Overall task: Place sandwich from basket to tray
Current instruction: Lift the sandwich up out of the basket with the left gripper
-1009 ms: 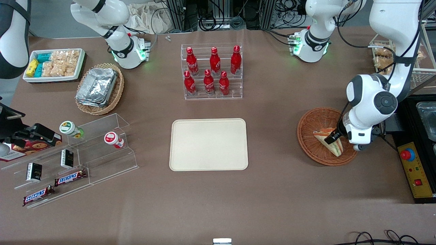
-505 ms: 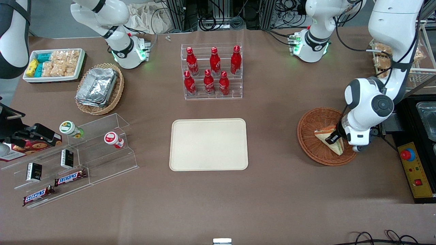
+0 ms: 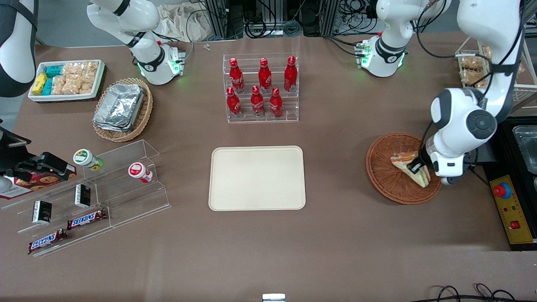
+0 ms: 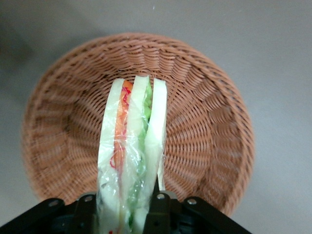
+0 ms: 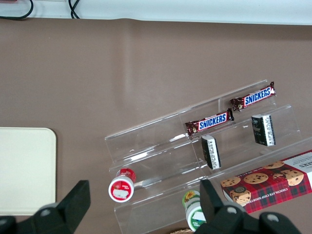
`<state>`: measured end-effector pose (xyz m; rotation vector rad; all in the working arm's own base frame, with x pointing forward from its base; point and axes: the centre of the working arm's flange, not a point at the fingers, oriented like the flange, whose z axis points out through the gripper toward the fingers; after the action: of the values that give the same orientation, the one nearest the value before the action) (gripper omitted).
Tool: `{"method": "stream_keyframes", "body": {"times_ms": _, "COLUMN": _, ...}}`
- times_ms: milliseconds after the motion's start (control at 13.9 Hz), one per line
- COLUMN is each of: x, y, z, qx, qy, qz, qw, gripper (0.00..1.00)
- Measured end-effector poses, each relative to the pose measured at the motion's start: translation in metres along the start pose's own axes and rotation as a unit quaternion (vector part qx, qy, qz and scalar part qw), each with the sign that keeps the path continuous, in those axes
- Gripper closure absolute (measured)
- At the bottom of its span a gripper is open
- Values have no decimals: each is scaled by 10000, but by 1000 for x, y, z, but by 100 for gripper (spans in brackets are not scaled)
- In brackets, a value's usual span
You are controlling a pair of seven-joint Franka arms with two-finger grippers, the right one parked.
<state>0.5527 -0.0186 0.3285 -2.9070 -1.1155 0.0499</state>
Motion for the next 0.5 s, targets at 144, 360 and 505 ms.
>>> {"method": "stream_keyframes", "body": {"times_ms": 144, "x": -7, "y": 0, "z": -53, "qx": 26, "qy": 86, "qz": 384, "qw": 9992, "gripper": 81}}
{"method": "stream_keyframes", "body": {"times_ms": 360, "x": -23, "y": 4, "z": -132, "qx": 219, "qy": -31, "qz": 1072, "qw": 9940, "gripper": 81}}
{"method": "stream_keyframes", "body": {"times_ms": 505, "x": -39, "y": 24, "z": -191, "qx": 281, "qy": -90, "qz": 1429, "qw": 9893, "gripper": 81}}
